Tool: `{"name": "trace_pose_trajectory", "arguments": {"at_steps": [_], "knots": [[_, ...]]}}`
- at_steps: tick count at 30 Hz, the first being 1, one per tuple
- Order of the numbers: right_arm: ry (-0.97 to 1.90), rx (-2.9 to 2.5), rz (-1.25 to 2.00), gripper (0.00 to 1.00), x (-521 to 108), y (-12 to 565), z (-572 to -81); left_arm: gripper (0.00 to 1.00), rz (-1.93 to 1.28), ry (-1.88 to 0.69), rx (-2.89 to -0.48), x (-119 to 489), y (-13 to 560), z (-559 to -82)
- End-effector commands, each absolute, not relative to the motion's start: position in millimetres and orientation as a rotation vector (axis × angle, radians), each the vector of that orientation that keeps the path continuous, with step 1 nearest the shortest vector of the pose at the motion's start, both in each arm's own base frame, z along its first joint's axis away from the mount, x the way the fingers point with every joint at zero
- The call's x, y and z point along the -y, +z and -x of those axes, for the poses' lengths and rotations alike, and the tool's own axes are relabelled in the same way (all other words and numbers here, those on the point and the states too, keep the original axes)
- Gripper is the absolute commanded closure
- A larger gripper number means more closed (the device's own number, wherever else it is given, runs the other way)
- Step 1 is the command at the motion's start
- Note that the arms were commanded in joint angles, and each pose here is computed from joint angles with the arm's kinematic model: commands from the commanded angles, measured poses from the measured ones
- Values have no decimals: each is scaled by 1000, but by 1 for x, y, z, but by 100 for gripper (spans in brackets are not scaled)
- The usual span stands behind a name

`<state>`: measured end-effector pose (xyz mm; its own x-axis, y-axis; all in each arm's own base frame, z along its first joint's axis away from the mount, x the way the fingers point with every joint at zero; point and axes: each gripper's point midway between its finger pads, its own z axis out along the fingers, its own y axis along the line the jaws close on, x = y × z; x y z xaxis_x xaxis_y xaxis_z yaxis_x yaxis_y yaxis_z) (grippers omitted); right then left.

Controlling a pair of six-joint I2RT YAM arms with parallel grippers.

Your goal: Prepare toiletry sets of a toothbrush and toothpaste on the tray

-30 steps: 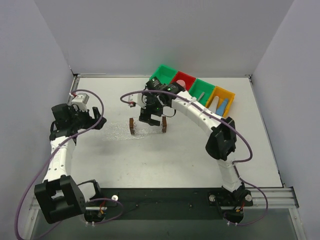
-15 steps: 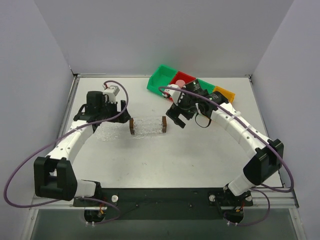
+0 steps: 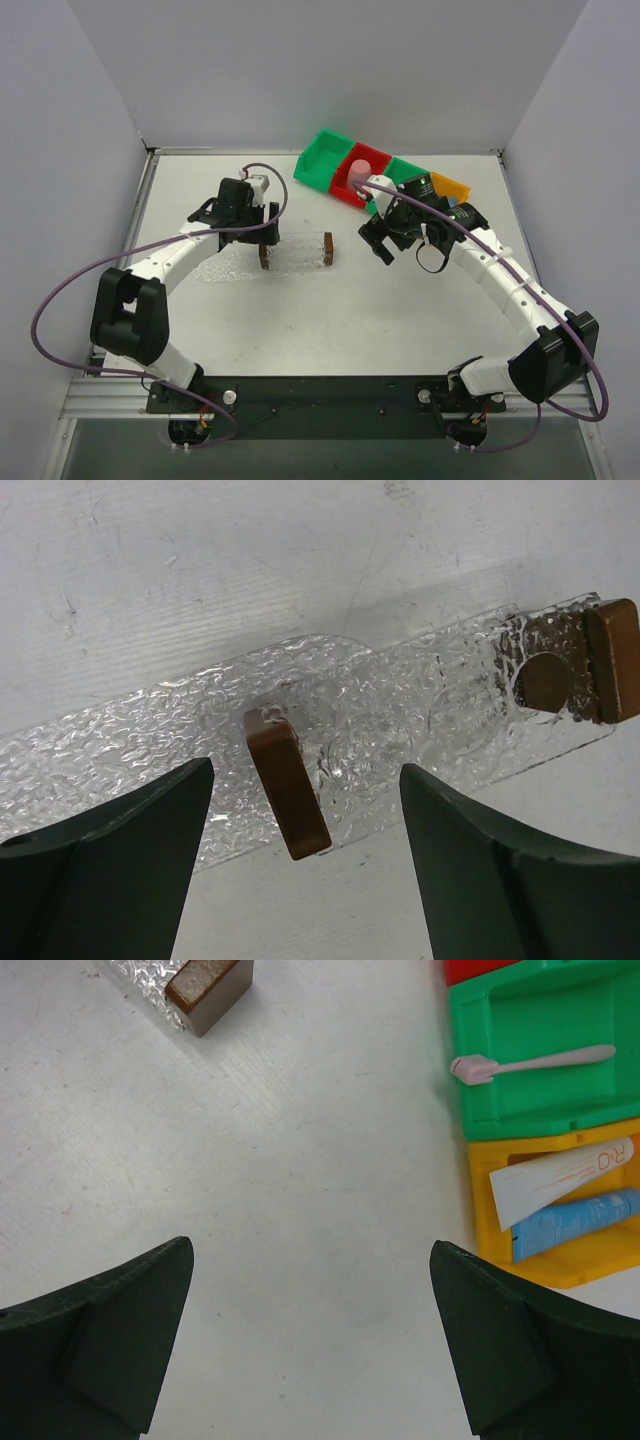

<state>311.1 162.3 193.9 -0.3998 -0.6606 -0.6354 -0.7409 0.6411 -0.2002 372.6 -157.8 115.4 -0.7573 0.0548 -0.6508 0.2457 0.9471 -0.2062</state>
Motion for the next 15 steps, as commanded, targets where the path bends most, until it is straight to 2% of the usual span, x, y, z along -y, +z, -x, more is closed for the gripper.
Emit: {"name": "trace_pose_trajectory", "arguments": {"at_steps": [1,10,15], "knots": [[169,-2158,1066,1,-161,193,-306,15,-153,-290,-2408,156,120,-387],[201,-2175,1046,2,-157,180,-305,18,-169,-278,-2463,162,100,-380],[223,-2182,1036,2,-156,172,-304,24,-165,-270,-2494,162,88,-380]]}}
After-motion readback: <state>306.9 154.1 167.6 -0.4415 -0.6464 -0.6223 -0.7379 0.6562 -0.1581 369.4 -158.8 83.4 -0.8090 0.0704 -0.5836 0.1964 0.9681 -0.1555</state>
